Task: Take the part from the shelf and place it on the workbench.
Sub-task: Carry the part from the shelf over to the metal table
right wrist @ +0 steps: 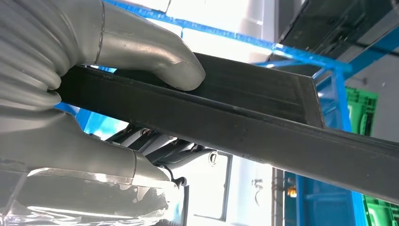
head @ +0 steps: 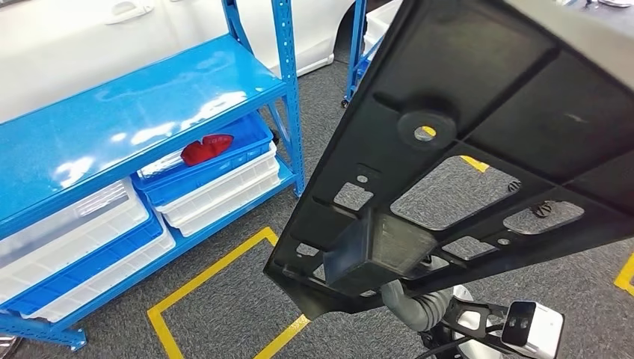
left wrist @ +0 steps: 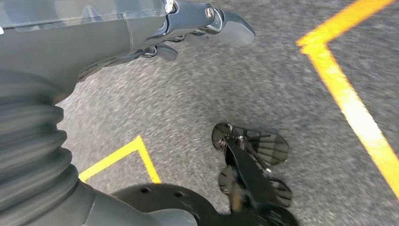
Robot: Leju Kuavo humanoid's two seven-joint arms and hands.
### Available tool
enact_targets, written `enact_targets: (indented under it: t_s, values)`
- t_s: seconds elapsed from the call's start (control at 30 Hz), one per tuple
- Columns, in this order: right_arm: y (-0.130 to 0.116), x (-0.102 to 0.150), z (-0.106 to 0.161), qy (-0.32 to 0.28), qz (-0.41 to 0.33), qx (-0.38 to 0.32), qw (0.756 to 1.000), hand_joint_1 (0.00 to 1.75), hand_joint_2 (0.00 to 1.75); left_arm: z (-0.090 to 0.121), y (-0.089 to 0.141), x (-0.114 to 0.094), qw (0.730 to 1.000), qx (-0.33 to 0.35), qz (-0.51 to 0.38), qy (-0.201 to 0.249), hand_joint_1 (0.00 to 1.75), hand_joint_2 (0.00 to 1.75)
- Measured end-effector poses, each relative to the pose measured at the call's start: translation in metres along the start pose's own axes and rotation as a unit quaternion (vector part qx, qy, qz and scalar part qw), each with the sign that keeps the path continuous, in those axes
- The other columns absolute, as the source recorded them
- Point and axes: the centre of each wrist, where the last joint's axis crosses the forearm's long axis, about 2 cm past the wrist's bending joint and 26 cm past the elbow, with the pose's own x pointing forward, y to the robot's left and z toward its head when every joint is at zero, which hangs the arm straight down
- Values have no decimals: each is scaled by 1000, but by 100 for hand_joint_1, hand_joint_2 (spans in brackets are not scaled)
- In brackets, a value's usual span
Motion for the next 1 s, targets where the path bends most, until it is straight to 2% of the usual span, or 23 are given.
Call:
enact_targets:
  t_s: [0.4,0.6,1.0]
  values:
    - [-18,-5,-2,-4,6,-10,1000,175,175,-1,2,1,1000,1,3,-14,0,175]
    - [-28,-7,-12,-13,29,-18,999,175,175,-6,6,11,1000,6,2,-19,0,175]
    - [-31,-10,-13,-2,78,-40,996,175,175,-12,23,16,999,13,-12,-28,0,175]
